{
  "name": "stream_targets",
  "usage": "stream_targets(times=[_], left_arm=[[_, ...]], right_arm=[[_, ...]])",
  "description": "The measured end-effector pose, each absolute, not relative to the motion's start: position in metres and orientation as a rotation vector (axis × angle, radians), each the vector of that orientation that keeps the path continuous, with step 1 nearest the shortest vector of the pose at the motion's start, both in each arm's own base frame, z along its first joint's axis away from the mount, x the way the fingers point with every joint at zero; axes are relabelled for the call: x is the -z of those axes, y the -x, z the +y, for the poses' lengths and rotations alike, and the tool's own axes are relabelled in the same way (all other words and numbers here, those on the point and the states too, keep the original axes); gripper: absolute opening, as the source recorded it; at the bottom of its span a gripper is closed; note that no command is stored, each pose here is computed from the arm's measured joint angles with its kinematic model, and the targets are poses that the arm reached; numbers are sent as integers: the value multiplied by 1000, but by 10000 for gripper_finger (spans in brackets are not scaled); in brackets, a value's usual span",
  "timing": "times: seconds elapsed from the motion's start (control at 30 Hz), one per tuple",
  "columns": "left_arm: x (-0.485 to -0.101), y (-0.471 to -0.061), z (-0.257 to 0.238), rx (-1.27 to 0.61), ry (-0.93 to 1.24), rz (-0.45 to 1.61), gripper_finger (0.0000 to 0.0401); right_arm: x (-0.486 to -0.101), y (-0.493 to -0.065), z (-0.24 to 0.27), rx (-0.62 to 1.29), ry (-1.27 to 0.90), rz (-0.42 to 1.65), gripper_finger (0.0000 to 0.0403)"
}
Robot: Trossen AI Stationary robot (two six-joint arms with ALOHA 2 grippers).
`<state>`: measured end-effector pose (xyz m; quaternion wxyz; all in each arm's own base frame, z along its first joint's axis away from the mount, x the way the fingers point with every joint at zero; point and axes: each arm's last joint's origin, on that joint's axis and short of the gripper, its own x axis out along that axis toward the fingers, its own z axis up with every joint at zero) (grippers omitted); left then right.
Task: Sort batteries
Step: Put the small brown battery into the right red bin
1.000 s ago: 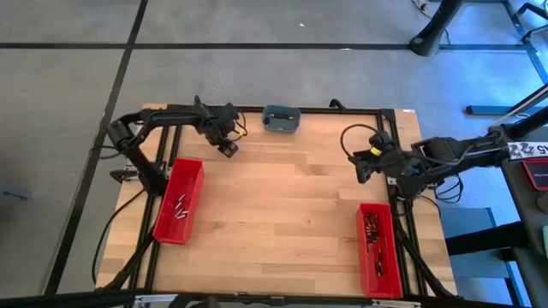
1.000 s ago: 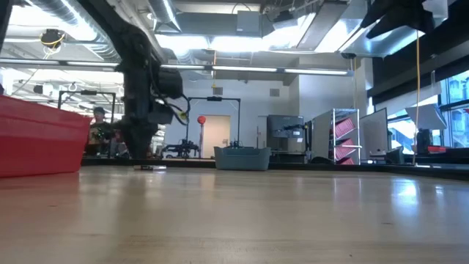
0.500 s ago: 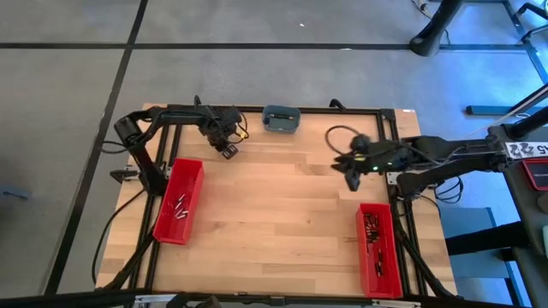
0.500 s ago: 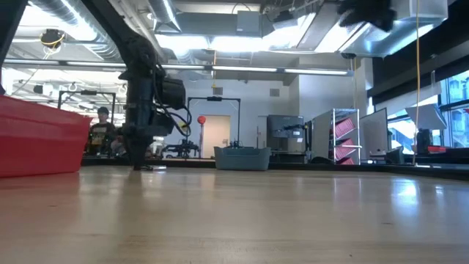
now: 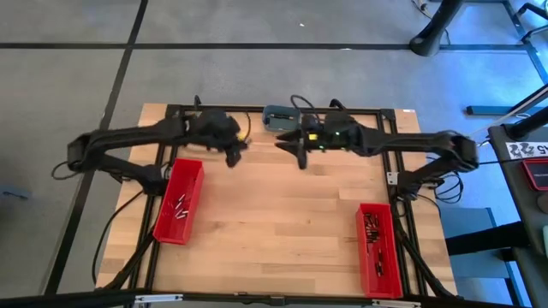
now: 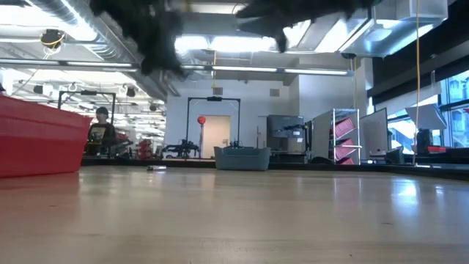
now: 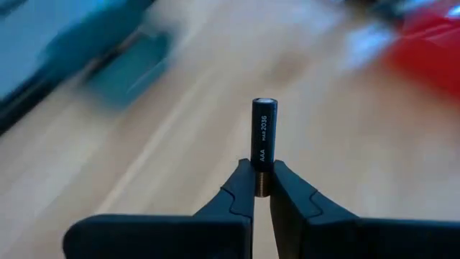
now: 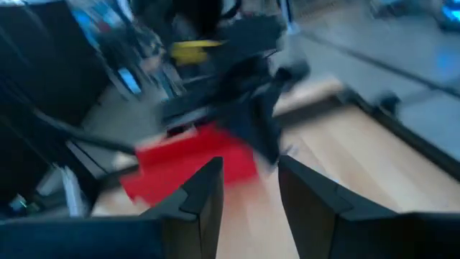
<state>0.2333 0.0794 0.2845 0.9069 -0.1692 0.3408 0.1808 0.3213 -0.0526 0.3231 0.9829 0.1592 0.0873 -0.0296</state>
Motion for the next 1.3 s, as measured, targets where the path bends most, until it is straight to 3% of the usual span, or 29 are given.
stream_targets(times=[0.17,0.3,0.5,0.63,0.77,0.93,1.1,1.3], left_arm=[[-318,-254,38,-220,323,373,11],[-328,-265,21,-201,311,232,11],[-325,-270,16,-203,318,231,11],[-324,-270,16,-208,324,233,18],[-324,-270,17,-221,352,228,49],[-308,-267,17,-260,391,369,105],[-295,-258,16,-320,484,512,143],[-288,-253,16,-353,491,604,150]], right_arm=[[-314,-349,-60,-49,-306,4,136],[-307,-357,-59,-164,-381,-1,136],[-304,-358,-57,-248,-432,33,129],[-306,-357,-57,-251,-433,18,90],[-313,-358,-57,-252,-442,14,26],[-363,-341,-54,-202,-412,49,32],[-392,-288,-32,-235,-339,377,27],[-343,-202,30,-271,-502,1000,27]])
